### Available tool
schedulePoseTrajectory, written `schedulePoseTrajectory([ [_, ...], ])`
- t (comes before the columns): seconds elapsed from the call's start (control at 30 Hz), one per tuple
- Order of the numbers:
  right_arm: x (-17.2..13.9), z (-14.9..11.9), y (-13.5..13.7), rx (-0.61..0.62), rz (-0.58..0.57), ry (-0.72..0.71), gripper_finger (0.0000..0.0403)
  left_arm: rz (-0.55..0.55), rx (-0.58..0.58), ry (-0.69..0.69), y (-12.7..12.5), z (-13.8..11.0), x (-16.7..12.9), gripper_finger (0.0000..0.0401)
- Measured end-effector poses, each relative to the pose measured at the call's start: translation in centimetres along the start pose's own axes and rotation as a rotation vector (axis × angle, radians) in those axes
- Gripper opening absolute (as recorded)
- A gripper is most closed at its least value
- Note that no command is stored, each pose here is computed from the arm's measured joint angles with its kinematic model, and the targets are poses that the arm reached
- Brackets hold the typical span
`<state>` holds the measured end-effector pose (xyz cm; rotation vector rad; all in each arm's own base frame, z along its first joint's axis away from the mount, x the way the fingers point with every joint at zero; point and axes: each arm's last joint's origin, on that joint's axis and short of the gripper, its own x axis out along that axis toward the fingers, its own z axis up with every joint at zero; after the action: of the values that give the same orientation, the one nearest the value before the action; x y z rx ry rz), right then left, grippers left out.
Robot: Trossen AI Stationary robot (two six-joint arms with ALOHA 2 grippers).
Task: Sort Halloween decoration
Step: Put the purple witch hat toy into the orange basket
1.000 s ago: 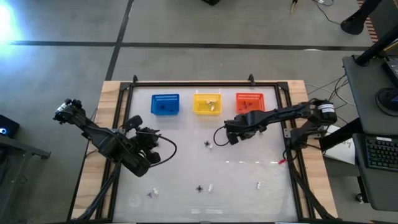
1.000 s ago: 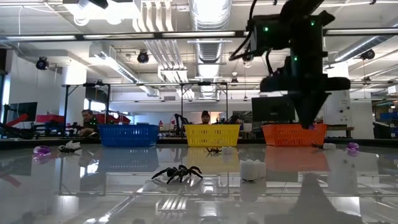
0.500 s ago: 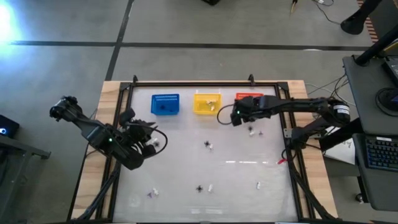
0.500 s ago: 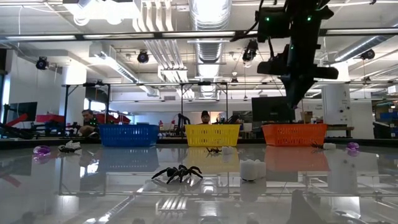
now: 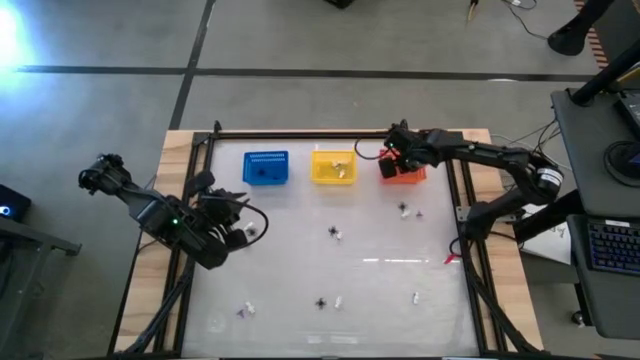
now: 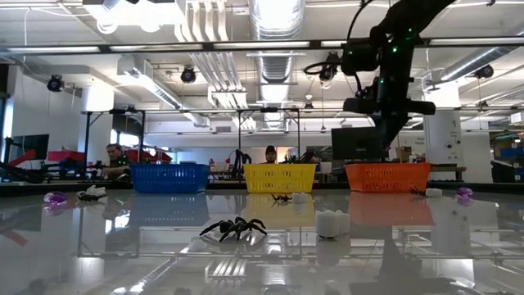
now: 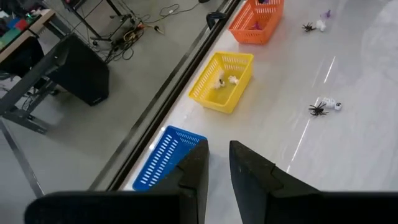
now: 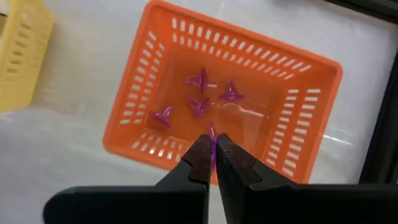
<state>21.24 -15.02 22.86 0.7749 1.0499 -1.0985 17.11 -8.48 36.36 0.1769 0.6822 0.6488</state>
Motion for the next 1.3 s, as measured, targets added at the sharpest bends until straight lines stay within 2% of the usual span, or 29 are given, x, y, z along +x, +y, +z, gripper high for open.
schedulePoseTrajectory([
  [0.27,1.5,1.1,-0.8,-0.068,-0.003,0.028,0.0015,0.019,-0.061,0.008,0.2,0.1,0.4,0.0048],
  [0.63,1.6,1.4,-0.8,-0.194,-0.044,0.012,0.0092,0.038,-0.158,0.017,0.4,0.3,0.8,0.0048],
  [0.77,0.6,2.2,-0.4,-0.204,-0.023,-0.025,0.0104,0.028,-0.179,0.027,0.4,0.3,0.8,0.0051],
  [0.93,-1.6,3.9,0.3,-0.196,0.060,-0.086,0.0107,0.011,-0.183,0.037,0.3,0.3,0.8,0.0058],
  [1.03,-3.0,4.9,0.7,-0.243,0.086,-0.138,0.0107,0.029,-0.189,0.018,0.3,0.4,0.8,0.0055],
  [1.3,-5.7,6.6,1.2,-0.266,0.126,-0.235,0.0107,0.027,-0.352,0.039,0.3,0.3,1.0,0.0052],
])
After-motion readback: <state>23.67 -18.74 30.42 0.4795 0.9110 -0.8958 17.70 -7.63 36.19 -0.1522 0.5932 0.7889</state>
